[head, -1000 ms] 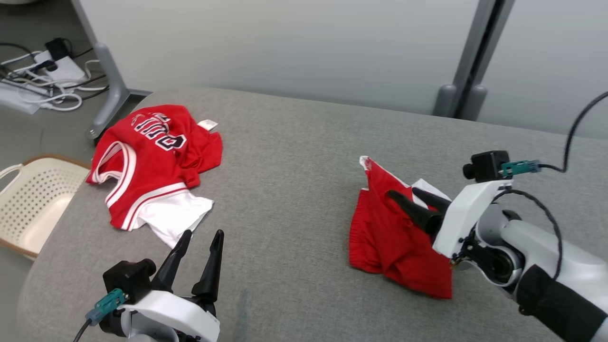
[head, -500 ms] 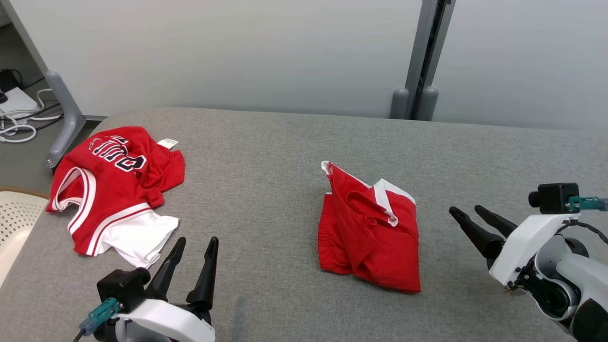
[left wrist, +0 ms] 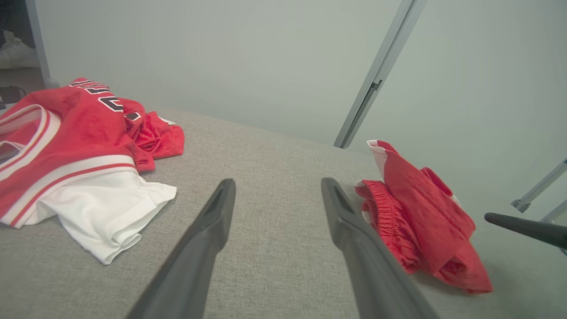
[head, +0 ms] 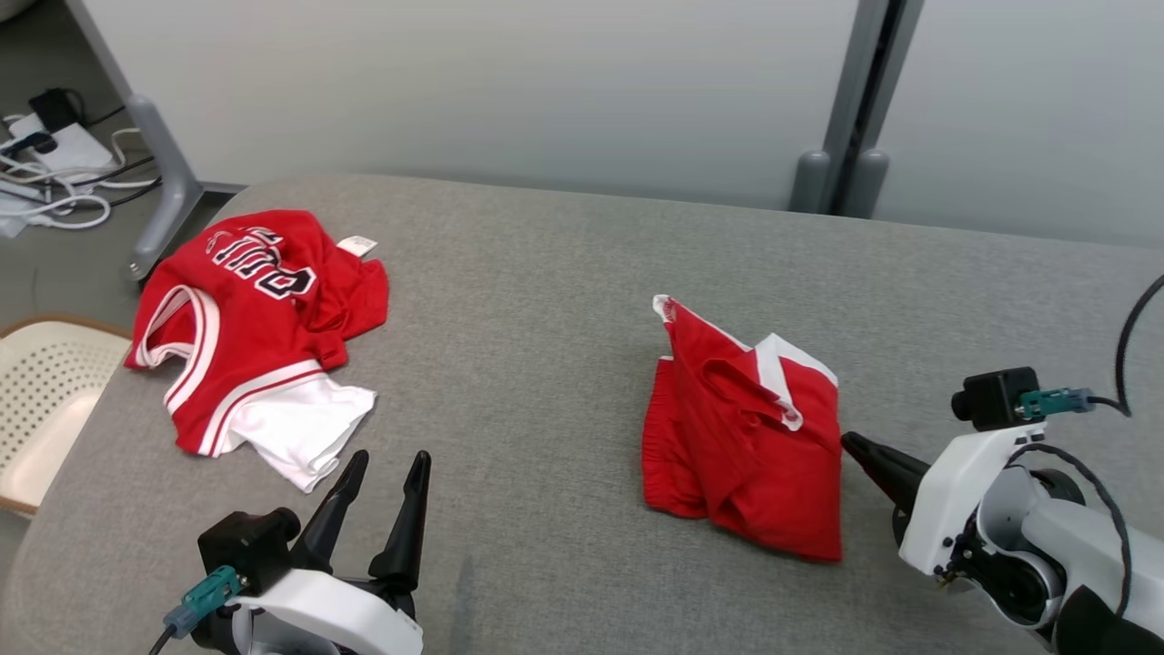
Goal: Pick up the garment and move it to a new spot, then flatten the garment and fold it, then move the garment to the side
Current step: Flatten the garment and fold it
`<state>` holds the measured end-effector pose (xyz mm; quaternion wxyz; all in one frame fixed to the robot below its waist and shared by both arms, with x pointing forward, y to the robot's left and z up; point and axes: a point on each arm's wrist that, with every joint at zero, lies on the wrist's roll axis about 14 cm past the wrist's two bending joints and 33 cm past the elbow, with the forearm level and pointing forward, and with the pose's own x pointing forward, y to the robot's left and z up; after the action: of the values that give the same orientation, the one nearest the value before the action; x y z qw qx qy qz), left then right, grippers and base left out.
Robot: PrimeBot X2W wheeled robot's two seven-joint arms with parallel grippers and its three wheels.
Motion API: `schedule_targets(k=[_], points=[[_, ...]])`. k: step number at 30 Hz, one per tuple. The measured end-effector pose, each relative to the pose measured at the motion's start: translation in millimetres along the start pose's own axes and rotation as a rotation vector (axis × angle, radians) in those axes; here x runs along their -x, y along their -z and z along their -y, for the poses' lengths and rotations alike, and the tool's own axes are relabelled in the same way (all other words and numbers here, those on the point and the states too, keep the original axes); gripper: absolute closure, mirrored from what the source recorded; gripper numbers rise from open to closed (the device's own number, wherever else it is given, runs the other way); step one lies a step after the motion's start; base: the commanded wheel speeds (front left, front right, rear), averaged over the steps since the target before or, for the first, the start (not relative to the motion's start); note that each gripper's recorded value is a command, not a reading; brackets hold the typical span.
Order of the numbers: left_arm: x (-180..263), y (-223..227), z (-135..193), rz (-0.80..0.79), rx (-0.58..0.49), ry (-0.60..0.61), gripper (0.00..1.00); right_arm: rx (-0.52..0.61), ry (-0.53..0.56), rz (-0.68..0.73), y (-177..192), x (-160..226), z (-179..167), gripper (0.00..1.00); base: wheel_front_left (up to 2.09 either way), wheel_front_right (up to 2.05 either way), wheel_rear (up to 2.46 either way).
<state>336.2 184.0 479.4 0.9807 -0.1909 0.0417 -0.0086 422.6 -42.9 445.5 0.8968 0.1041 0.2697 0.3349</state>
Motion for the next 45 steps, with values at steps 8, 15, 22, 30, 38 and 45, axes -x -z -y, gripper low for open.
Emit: schedule_targets(k=[8, 15, 22, 30, 38, 45], points=[[3, 1, -14, -0.003, 0.001, -0.049, 0.00, -0.006, -0.026, -0.117, 27, -26, -10, 1.00, 0.00, 0.00, 0.00], [5, 3, -27, -0.008, 0.006, -0.093, 0.00, -0.012, -0.054, -0.138, 27, -51, -18, 1.00, 0.00, 0.00, 0.00], [12, 6, -38, -0.012, 0.013, -0.139, 0.00, 0.010, -0.111, -0.113, 11, -74, -36, 1.00, 0.00, 0.00, 0.00], [20, 10, -48, -0.016, 0.023, -0.184, 0.00, 0.064, -0.163, -0.132, 3, -96, -55, 1.00, 0.00, 0.00, 0.00], [23, 11, -54, -0.009, 0.028, -0.214, 0.00, 0.120, -0.282, -0.138, -3, -116, -105, 1.00, 0.00, 0.00, 0.00], [23, 10, -56, -0.005, 0.027, -0.208, 0.00, 0.143, -0.370, -0.120, -6, -114, -145, 1.00, 0.00, 0.00, 0.00]])
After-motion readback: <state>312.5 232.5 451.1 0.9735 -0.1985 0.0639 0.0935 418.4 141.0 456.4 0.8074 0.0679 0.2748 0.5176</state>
